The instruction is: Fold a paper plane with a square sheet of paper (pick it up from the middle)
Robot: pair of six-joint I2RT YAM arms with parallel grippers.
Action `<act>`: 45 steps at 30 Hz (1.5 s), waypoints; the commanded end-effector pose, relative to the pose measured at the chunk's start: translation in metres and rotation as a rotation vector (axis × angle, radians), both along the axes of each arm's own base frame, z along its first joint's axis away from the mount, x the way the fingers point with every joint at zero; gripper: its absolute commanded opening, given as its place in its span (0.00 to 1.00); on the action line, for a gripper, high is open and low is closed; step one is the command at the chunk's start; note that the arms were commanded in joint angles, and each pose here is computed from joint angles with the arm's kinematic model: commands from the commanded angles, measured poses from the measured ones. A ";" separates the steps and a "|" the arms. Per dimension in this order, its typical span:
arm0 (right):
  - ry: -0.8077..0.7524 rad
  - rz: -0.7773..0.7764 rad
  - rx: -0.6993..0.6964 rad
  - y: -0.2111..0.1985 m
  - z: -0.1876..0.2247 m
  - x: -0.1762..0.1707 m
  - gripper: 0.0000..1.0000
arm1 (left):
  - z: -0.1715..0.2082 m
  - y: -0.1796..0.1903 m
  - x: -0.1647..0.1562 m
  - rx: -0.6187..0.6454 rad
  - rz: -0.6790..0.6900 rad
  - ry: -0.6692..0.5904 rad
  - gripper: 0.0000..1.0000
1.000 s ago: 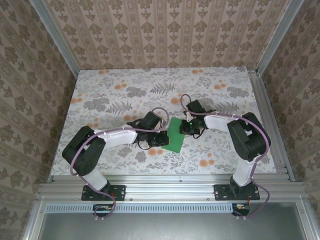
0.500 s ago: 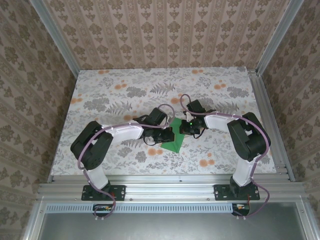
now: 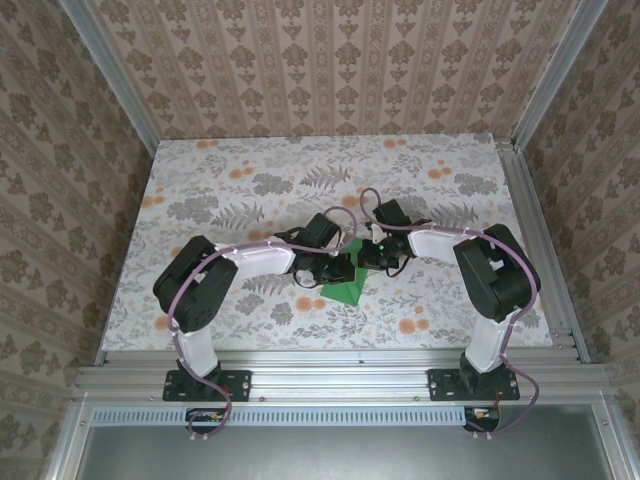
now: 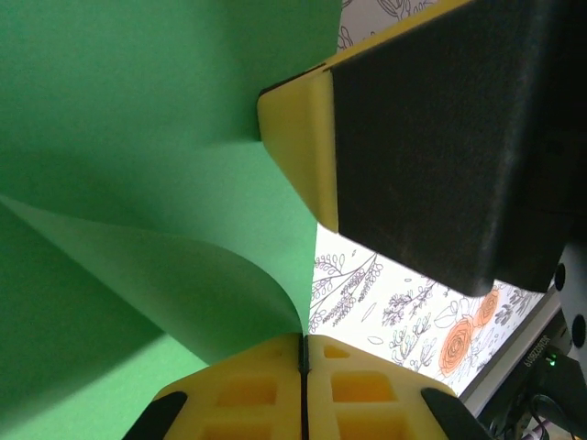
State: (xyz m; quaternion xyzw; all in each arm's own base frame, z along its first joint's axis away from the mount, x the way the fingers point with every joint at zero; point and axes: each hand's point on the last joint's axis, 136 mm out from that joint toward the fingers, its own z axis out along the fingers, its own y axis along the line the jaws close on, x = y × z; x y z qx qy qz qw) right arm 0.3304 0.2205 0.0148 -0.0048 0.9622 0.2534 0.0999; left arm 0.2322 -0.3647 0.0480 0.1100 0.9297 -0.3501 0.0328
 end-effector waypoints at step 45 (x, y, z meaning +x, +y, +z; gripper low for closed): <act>0.079 -0.001 -0.027 -0.006 -0.026 -0.018 0.10 | -0.024 0.013 0.008 0.103 0.034 -0.045 0.08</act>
